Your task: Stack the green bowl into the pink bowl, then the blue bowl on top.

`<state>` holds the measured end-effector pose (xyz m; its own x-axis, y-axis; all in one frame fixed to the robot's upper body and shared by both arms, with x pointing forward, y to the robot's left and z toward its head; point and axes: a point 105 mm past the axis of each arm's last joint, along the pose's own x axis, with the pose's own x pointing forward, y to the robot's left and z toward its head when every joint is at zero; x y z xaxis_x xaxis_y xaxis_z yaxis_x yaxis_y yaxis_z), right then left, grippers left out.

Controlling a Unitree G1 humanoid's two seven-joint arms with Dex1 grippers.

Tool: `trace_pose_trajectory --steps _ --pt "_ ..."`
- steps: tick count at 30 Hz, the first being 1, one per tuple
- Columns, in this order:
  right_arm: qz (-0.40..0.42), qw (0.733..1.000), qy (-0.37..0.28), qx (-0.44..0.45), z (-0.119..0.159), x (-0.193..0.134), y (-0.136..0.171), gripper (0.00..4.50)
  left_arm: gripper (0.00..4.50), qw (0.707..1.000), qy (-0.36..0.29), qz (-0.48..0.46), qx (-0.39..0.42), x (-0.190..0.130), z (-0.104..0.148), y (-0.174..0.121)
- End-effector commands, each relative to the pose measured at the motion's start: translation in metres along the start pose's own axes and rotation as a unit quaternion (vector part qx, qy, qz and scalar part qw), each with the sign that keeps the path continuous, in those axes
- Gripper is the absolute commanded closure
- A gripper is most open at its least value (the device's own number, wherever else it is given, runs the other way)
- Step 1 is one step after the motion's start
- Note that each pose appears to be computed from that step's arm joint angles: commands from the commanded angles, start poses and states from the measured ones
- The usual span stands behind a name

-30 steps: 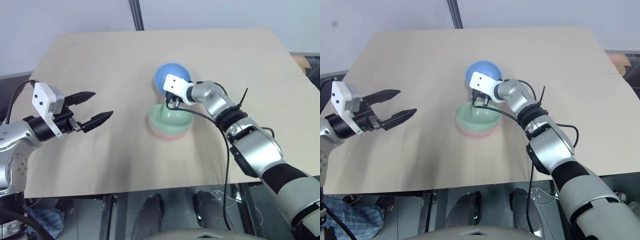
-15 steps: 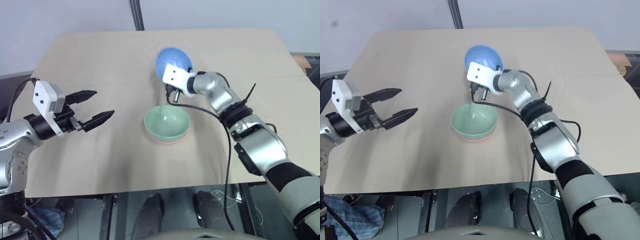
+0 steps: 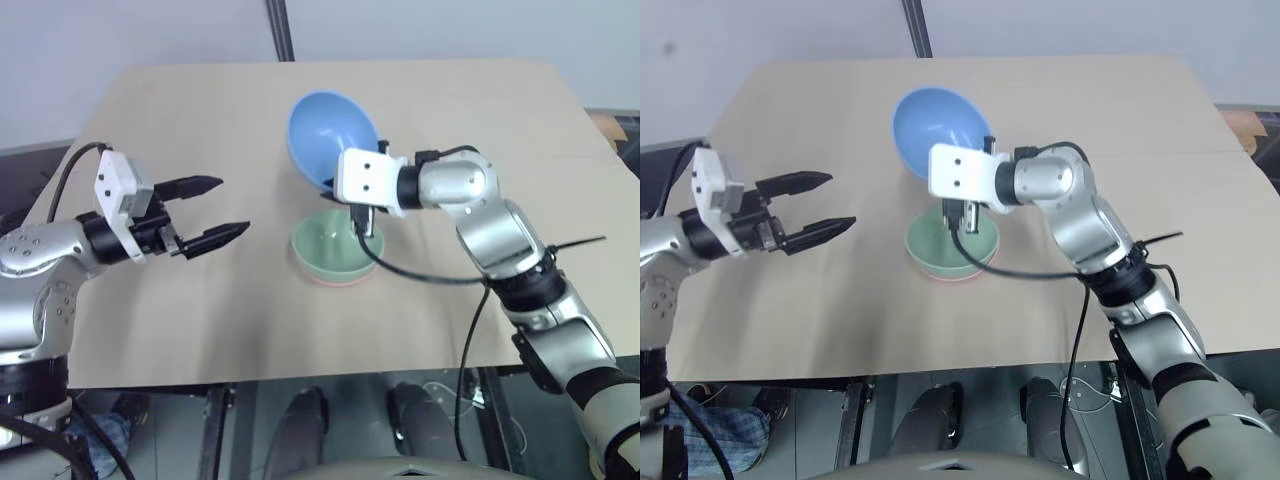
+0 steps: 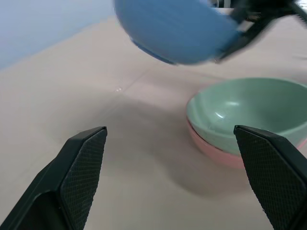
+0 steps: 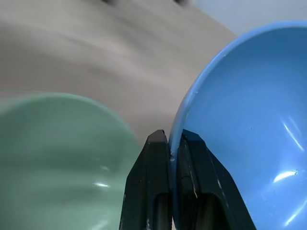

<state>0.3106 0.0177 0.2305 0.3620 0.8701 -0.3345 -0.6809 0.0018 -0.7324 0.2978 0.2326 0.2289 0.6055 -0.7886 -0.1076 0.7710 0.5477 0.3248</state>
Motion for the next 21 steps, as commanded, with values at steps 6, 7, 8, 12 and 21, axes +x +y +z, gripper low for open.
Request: trace_pose_trajectory --steps 6,7,8,12,21 --pt "0.019 1.0 -0.018 -0.008 0.024 -0.011 0.018 4.45 0.0 0.999 -0.001 -0.041 0.028 0.014 0.01 0.012" --pt "0.02 1.0 -0.017 -0.005 0.024 -0.011 0.018 4.45 0.0 0.999 -0.002 -0.044 0.027 0.016 0.01 0.013" --pt "0.021 1.0 -0.016 -0.001 0.024 -0.012 0.019 4.45 0.0 0.998 -0.001 -0.048 0.027 0.017 0.009 0.014" --pt "0.023 1.0 -0.013 0.012 0.023 -0.014 0.021 4.45 0.0 0.998 0.001 -0.058 0.025 0.021 0.008 0.017" --pt "0.035 0.999 -0.004 0.035 0.025 -0.02 0.033 4.45 0.0 0.996 -0.002 -0.081 0.023 0.03 0.008 0.021"
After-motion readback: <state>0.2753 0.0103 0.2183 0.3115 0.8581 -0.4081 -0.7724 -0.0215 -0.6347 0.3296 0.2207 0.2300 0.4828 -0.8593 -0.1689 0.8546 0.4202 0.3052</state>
